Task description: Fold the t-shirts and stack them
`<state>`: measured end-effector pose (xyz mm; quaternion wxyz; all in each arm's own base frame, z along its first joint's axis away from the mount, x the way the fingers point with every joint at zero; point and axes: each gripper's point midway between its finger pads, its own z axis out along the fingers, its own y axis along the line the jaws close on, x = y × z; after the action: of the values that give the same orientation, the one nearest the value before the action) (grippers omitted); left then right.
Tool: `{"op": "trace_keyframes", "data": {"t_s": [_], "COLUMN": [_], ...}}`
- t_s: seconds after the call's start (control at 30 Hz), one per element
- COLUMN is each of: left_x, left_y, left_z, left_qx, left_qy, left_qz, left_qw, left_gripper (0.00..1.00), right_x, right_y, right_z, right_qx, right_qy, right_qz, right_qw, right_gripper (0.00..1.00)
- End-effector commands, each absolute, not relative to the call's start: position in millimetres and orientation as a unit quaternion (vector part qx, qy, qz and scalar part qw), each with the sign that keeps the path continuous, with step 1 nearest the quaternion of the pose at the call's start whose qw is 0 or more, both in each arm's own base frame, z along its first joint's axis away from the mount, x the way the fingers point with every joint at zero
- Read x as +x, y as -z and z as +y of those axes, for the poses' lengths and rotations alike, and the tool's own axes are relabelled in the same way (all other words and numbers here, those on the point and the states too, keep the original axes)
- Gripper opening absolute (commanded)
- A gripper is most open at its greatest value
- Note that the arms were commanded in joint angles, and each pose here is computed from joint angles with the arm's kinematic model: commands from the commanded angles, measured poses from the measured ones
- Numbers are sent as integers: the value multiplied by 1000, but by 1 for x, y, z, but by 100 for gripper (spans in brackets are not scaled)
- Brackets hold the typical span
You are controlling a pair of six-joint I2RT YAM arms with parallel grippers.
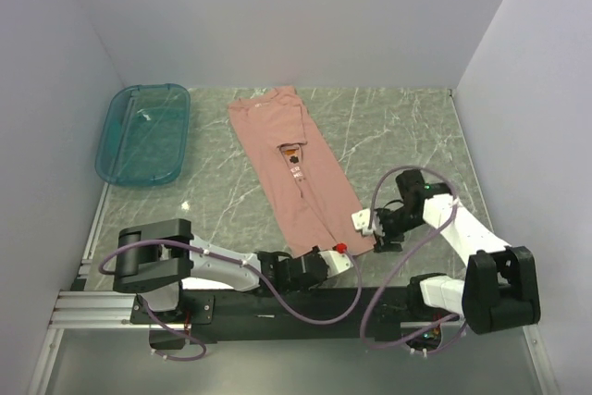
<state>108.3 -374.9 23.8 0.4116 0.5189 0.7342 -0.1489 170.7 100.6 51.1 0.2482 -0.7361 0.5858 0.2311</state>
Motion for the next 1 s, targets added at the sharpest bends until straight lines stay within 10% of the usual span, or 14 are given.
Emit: {"op": "trace_keyframes", "data": {"t_s": [0.0, 0.37, 0.5, 0.63, 0.97], "left_x": [96, 97, 97, 97, 127], "left_y": [-29, -40, -44, -45, -95], "left_z": [-377, -376, -374, -369, -357], "left_qx": [515, 487, 484, 485, 465], "left_qy": [195, 244, 256, 261, 335], "left_qz": [736, 739, 736, 734, 704], "left_qw": [393, 396, 397, 398, 420], "left_gripper": [1, 1, 1, 1, 1], "right_x": [182, 180, 181, 179, 192], "right_y": [-45, -11, -5, -12, -84], "right_z": [107, 105, 104, 111, 155], "right_qx": [-769, -799, -805, -800, -738], "right_qy": [-175, -111, -102, -116, -203], "right_qz": [557, 546, 544, 544, 571], "right_qw": [260, 226, 212, 226, 297], "right_gripper": [70, 58, 42, 1, 0]}}
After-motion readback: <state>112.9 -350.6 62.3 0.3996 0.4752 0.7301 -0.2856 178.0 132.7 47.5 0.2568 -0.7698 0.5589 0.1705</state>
